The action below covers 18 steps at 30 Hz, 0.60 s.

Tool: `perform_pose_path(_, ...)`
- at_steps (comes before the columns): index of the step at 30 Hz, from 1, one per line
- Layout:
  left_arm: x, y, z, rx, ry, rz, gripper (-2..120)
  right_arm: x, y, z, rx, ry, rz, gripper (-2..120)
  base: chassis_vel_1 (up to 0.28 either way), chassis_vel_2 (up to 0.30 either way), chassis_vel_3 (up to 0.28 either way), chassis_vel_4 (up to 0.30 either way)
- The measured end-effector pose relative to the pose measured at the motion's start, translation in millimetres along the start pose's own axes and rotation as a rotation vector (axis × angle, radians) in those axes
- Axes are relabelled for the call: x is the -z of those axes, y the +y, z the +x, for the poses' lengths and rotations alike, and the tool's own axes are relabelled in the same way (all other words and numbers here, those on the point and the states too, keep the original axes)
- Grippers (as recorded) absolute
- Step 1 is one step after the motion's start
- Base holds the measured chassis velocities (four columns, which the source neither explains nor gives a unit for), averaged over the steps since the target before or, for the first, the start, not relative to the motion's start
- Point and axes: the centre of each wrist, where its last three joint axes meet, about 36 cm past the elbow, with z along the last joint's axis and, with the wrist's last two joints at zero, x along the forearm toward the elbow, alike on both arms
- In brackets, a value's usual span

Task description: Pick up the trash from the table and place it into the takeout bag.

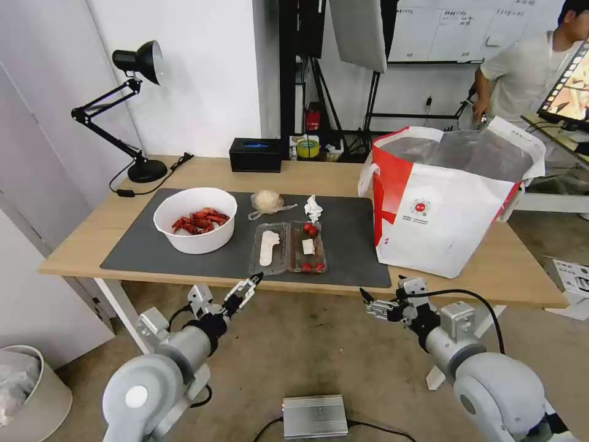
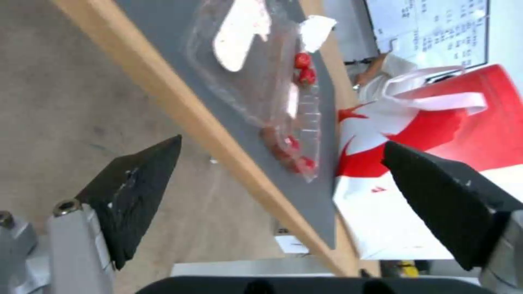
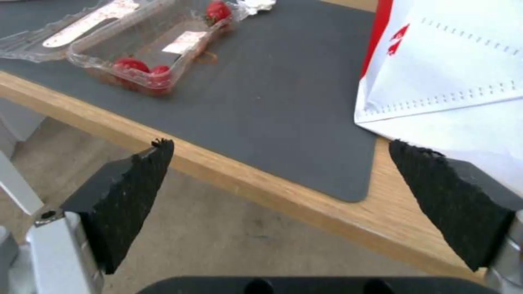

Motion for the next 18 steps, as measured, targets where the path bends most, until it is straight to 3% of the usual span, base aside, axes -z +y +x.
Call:
perform_pose_path(7,8.2,-8.0,-22.7,-0.015,0.012,0.016,100,1.6,-0.6,2.4,-0.002,-0.003,0.006,100,0.0,0.0,0.0,0.0)
perform_pose_path(18,2.6,-12.6,-45.9,-0.019,0.051,0.007,100,0.4,0.4,4.1,-0.01,-0.002,0.001,100,0.0,0.0,0.0,0.0)
